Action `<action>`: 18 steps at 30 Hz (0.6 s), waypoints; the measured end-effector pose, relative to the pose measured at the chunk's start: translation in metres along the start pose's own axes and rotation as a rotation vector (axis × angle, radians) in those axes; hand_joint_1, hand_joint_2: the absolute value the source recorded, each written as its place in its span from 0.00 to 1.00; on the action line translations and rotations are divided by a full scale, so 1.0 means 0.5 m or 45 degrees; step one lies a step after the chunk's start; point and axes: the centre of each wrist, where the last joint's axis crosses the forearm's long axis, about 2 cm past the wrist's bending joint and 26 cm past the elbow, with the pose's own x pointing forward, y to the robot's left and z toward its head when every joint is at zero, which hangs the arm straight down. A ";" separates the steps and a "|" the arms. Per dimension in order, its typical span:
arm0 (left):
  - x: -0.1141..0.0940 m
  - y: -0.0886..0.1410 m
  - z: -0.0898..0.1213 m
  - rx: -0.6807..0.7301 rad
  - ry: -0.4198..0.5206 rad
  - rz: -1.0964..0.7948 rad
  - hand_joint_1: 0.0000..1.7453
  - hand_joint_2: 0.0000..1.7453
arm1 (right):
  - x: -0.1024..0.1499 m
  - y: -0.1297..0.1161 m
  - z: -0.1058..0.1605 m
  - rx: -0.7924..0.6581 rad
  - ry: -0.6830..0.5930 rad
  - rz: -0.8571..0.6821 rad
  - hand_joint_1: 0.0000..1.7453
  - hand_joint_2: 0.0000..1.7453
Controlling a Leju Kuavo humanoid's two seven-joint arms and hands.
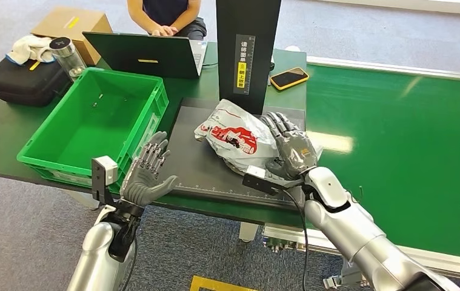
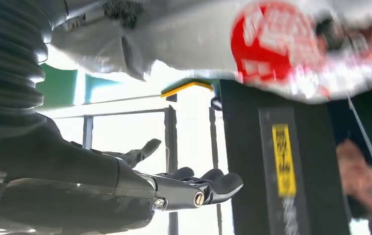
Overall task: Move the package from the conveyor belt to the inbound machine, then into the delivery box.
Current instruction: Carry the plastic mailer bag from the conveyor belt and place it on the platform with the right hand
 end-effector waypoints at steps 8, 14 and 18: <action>0.000 0.000 0.000 0.008 -0.006 0.002 0.00 1.00 | 0.003 -0.012 0.027 -0.320 0.144 -0.336 0.00 1.00; -0.001 0.002 0.001 0.036 -0.011 -0.061 0.00 1.00 | -0.012 -0.005 0.069 -0.484 0.347 -0.662 0.00 1.00; -0.002 0.002 0.003 0.043 0.000 -0.099 0.00 1.00 | 0.005 0.021 0.113 -0.545 0.450 -0.782 0.00 1.00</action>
